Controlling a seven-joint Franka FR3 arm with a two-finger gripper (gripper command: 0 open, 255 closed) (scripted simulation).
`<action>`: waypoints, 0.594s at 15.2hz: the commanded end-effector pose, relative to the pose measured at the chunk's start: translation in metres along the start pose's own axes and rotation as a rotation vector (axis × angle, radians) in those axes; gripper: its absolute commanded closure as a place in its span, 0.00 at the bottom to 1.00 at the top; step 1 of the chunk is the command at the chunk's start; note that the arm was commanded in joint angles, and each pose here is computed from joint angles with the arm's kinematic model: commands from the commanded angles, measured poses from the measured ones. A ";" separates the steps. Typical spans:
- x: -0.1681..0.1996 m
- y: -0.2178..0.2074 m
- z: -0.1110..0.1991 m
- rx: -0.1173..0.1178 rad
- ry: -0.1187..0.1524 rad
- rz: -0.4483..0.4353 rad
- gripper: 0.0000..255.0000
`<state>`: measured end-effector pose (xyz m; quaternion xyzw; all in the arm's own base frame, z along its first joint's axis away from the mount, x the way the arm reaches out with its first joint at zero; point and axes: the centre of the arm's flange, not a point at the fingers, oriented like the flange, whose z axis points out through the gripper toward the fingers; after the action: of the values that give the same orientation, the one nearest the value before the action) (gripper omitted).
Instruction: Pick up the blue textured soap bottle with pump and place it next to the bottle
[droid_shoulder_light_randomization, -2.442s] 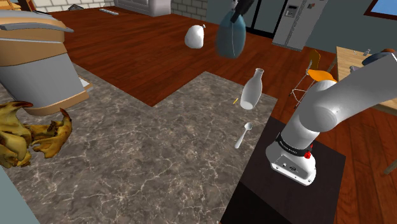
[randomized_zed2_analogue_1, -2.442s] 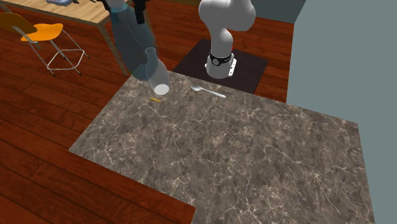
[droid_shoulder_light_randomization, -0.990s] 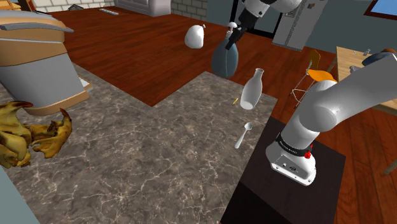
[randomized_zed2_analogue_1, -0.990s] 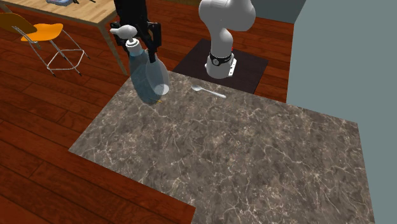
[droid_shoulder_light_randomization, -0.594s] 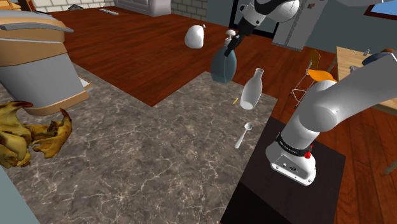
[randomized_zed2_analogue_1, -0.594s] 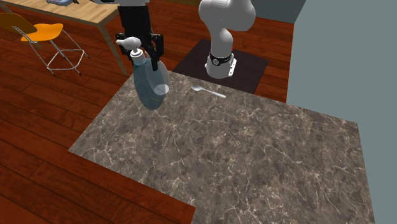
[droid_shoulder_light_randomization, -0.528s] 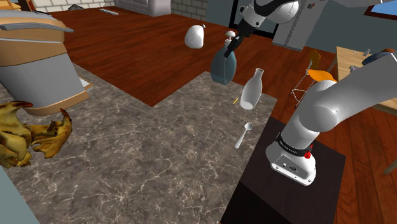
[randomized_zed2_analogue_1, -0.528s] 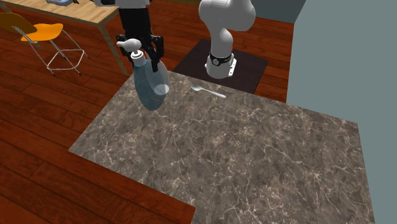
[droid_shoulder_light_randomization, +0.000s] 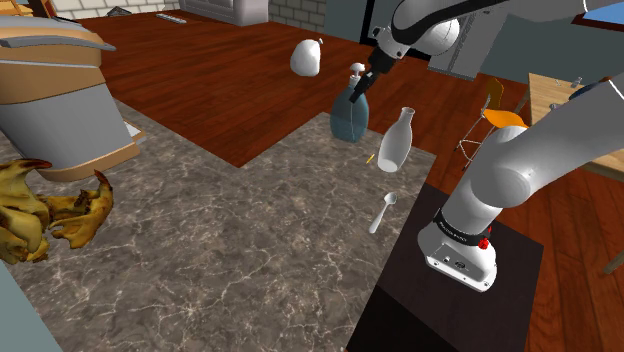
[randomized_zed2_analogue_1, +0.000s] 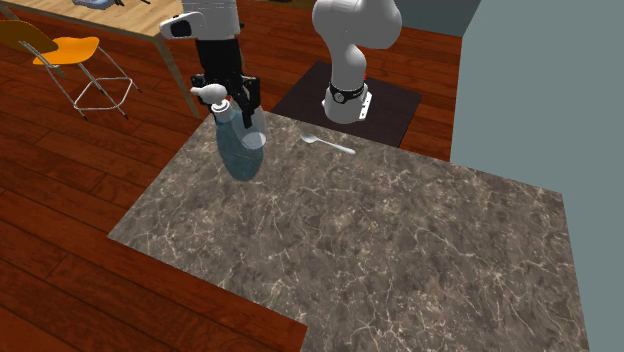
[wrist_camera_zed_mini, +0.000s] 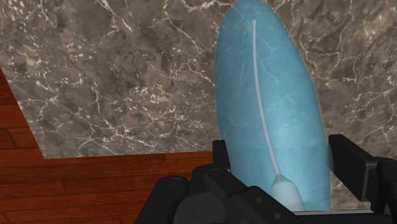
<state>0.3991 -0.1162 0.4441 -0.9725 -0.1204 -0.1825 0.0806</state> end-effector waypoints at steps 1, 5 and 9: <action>-0.004 0.000 0.010 -0.001 0.001 0.000 1.00; -0.012 0.002 0.029 -0.001 0.001 0.000 1.00; -0.020 0.005 0.048 -0.001 0.001 0.000 1.00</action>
<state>0.3990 -0.1154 0.3967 -0.9724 -0.1204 -0.1825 0.0807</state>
